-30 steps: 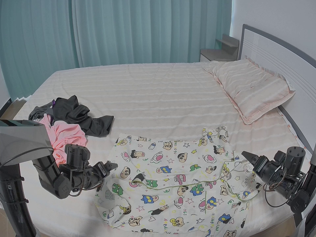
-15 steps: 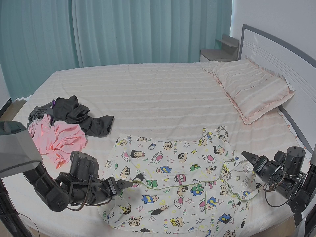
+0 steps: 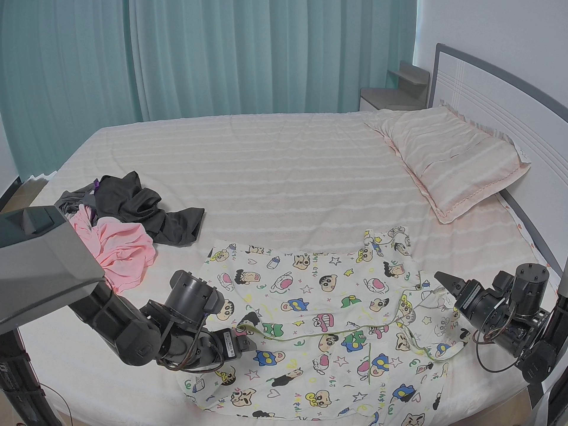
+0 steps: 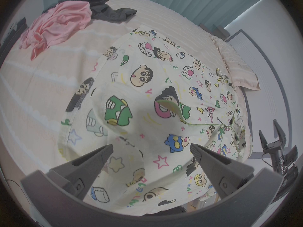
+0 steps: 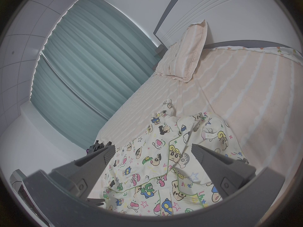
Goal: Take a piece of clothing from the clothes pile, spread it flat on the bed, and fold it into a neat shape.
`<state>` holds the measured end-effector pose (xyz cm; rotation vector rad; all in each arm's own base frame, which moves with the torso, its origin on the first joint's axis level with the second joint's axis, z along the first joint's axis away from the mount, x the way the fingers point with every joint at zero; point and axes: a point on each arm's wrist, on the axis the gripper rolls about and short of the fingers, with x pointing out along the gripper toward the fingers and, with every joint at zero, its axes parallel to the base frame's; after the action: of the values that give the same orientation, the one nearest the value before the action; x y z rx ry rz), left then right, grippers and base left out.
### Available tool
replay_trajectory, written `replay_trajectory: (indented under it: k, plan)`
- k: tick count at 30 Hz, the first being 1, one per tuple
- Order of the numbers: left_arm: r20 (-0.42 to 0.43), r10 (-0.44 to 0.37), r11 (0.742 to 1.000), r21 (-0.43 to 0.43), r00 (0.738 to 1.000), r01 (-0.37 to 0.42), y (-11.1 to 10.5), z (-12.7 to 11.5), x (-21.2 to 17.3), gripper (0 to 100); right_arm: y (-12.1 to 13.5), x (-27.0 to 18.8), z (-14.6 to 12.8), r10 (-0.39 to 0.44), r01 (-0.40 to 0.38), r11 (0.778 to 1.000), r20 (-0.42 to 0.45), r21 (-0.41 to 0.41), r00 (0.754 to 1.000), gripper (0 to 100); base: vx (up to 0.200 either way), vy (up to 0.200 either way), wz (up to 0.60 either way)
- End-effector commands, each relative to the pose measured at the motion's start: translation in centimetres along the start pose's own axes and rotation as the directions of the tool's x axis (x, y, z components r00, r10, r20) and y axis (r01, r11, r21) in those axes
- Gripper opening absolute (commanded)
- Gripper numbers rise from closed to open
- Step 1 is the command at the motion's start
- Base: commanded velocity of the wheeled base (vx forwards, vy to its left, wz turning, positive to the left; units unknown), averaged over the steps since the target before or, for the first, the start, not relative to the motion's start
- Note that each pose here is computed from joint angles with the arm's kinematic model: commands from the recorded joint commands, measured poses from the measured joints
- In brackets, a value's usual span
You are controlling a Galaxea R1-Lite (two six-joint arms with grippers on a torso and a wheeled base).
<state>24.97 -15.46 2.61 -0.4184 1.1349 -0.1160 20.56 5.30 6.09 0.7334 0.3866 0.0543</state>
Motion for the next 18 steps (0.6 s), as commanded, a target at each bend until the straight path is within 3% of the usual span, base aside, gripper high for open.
replay_trajectory:
  k: [1,10,17,18]
  plan:
    - [-0.002,0.016,0.999,0.033,1.000,-0.016,-0.4,0.2,0.8,100,-0.1,-0.3,-0.1,-0.003,0.003,1.000,-0.004,0.000,1.000,100,0.000,0.000,0.00]
    - [-0.034,0.057,0.998,0.042,0.998,-0.056,0.1,-0.2,1.4,100,-0.1,-0.3,-0.1,-0.003,0.003,1.000,-0.004,0.000,1.000,100,0.000,0.000,0.00]
    - [-0.037,0.137,0.988,0.084,0.990,-0.133,0.8,-0.7,2.5,100,-0.1,-0.3,-0.1,-0.003,0.003,1.000,-0.004,0.000,1.000,100,0.000,0.000,0.00]
    - [-0.036,0.140,0.987,0.084,0.989,-0.137,0.8,-0.7,2.5,0,-0.1,-0.3,-0.1,-0.003,0.003,1.000,-0.004,0.000,1.000,100,0.000,0.000,0.00]
